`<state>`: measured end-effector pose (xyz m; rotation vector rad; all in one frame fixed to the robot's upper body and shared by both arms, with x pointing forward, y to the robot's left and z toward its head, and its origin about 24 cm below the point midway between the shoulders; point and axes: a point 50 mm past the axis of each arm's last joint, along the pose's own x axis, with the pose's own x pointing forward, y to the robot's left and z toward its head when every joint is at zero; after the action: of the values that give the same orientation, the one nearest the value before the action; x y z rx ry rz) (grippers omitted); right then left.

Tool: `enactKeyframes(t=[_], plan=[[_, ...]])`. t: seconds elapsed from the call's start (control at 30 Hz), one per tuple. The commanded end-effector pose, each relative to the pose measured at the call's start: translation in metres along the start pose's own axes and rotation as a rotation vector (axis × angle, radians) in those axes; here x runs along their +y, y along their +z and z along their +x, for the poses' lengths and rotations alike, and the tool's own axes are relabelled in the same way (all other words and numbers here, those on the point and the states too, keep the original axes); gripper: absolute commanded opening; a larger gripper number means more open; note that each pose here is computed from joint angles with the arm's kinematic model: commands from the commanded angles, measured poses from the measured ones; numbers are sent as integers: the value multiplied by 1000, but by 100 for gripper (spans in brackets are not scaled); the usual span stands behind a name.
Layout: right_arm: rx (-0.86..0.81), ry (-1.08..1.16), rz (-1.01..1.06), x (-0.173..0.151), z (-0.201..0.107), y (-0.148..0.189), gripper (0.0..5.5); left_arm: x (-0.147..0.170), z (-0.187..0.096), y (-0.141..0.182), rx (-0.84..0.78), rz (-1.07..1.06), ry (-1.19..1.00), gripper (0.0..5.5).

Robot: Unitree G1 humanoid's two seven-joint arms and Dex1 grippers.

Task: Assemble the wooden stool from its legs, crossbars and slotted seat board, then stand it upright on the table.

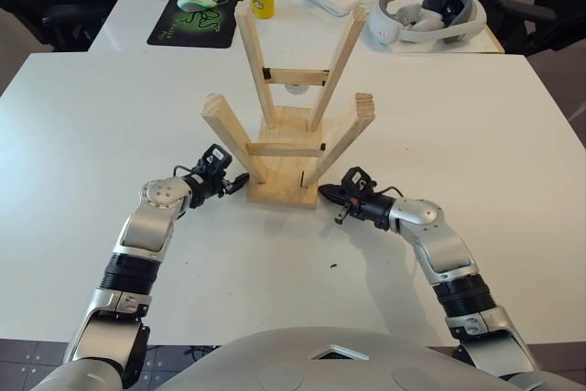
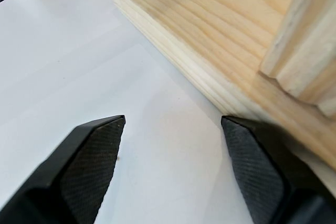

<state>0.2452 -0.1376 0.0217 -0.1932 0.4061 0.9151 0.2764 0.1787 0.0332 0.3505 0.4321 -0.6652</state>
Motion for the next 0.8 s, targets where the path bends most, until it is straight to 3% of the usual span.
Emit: enactKeyframes(t=[0.03,0.27,0.37,0.47,0.6,0.8], plan=[[7,-10,7,-2,8,1,2,-8,3,6,-19,15,-57,342],[12,-49,-1,-5,2,-2,2,25,-30,-11,77,103,111,342],[-16,-65,29,-5,-1,-1,2,28,-52,-27,126,118,59,342],[-43,-108,49,-7,-6,-3,0,31,-67,-22,20,53,-30,302],[-89,-197,78,-17,-17,-4,0,20,-95,-10,-91,-58,-336,234],[-126,-253,107,-25,-27,-6,0,-1,-109,23,-174,-209,-592,138]])
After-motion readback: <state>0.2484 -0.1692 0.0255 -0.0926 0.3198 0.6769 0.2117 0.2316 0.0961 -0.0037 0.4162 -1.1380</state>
